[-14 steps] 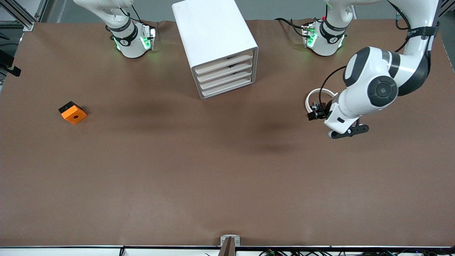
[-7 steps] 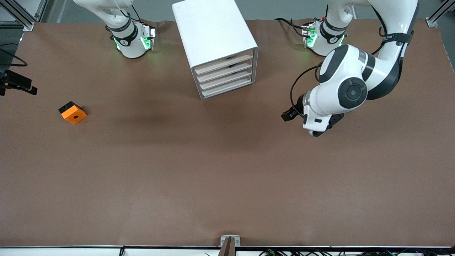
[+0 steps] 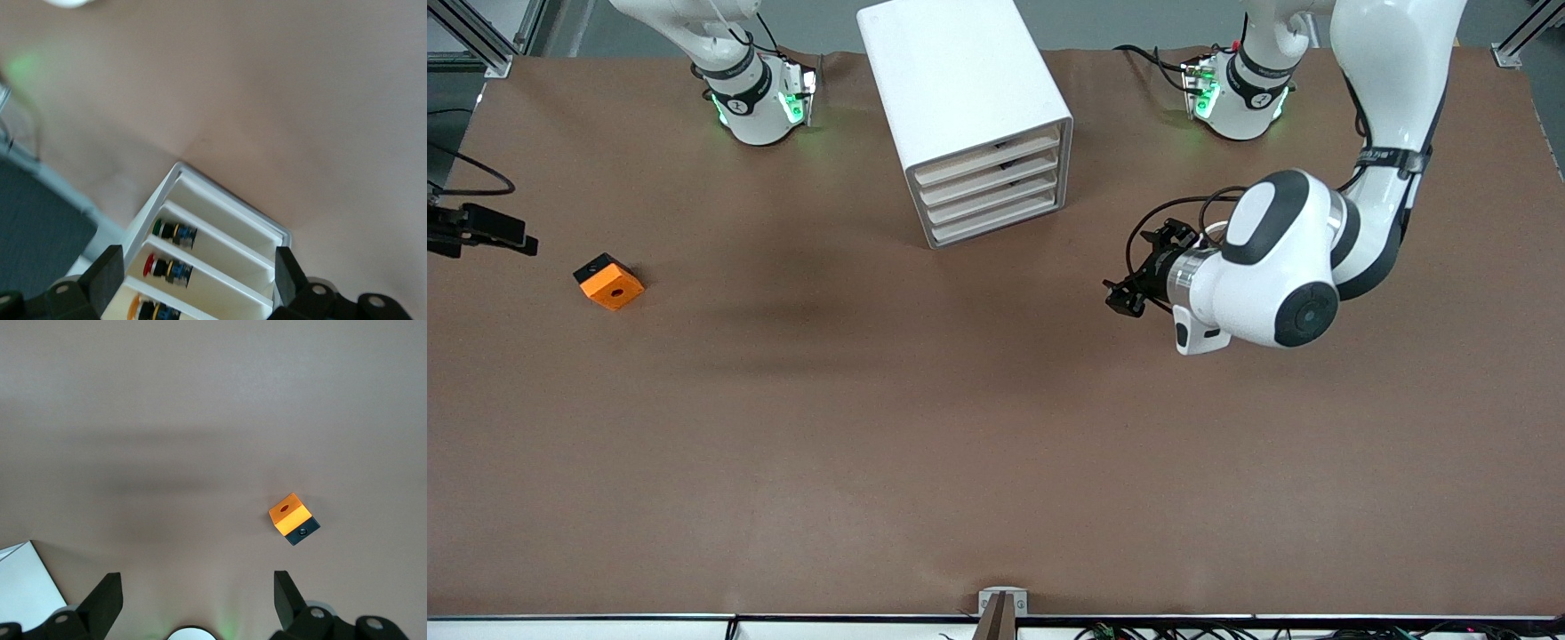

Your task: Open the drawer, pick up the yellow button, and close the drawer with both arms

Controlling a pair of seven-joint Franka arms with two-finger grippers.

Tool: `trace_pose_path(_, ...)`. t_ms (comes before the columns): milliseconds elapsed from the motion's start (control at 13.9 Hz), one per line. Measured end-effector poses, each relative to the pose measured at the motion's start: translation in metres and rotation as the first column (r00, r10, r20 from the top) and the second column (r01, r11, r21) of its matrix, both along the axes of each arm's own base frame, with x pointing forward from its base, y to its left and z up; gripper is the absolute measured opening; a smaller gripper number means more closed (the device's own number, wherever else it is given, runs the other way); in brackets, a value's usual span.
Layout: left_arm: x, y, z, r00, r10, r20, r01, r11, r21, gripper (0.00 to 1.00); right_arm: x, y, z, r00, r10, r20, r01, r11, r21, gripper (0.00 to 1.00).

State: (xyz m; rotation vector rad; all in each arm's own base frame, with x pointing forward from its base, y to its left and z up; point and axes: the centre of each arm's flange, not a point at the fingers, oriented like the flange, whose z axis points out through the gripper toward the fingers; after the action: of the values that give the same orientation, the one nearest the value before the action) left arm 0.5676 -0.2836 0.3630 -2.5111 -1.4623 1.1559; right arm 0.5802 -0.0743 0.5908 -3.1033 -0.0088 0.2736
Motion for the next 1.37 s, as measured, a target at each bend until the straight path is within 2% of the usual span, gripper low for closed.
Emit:
trace_pose_path(144,0.000,0.002,-0.034,0.983,0.102,-0.155,-0.097,0.995,0.037,1.00,0.007,-0.004,-0.011,1.000,-0.006,-0.005,0.006,1.000,-0.003,1.00)
trace_pose_path(216,0.001,0.004,-0.050,0.959,0.150,-0.239,-0.137,0.988,0.073,1.00,0.008,-0.005,-0.013,1.000,-0.008,-0.006,0.008,1.000,-0.004,1.00)
trace_pose_path(431,-0.009,0.004,-0.084,0.848,0.251,-0.467,-0.153,0.959,0.237,1.00,0.008,-0.004,-0.011,1.000,-0.020,-0.001,0.020,1.000,-0.005,1.00)
trace_pose_path(647,-0.025,-0.007,-0.095,0.730,0.324,-0.602,-0.121,0.928,0.352,1.00,0.009,0.005,-0.010,0.995,-0.104,-0.003,0.104,0.994,-0.021,1.00)
trace_pose_path(791,-0.032,-0.015,-0.102,0.642,0.383,-0.664,-0.103,0.901,0.421,1.00,0.010,0.015,-0.011,0.993,-0.118,-0.004,0.118,0.993,-0.026,1.00)
trace_pose_path(934,-0.039,-0.026,-0.107,0.580,0.413,-0.702,-0.077,0.886,0.457,1.00,0.011,0.022,-0.011,0.991,-0.135,-0.006,0.135,0.990,-0.031,1.00)
trace_pose_path(1078,-0.047,-0.040,-0.108,0.554,0.429,-0.713,-0.054,0.874,0.483,1.00,0.010,0.035,-0.011,0.978,-0.207,-0.014,0.206,0.977,-0.047,1.00)
trace_pose_path(1150,-0.051,-0.048,-0.109,0.550,0.435,-0.713,-0.040,0.867,0.498,0.93,0.011,0.046,-0.011,0.970,-0.241,-0.015,0.240,0.969,-0.058,1.00)
trace_pose_path(1294,-0.060,-0.060,-0.112,0.550,0.435,-0.713,-0.015,0.858,0.513,0.67,0.011,0.074,-0.011,0.954,-0.300,-0.012,0.299,0.951,-0.078,1.00)
trace_pose_path(1366,-0.064,-0.066,-0.113,0.552,0.431,-0.714,-0.003,0.857,0.515,0.64,0.011,0.088,-0.011,0.944,-0.329,-0.008,0.327,0.941,-0.088,1.00)
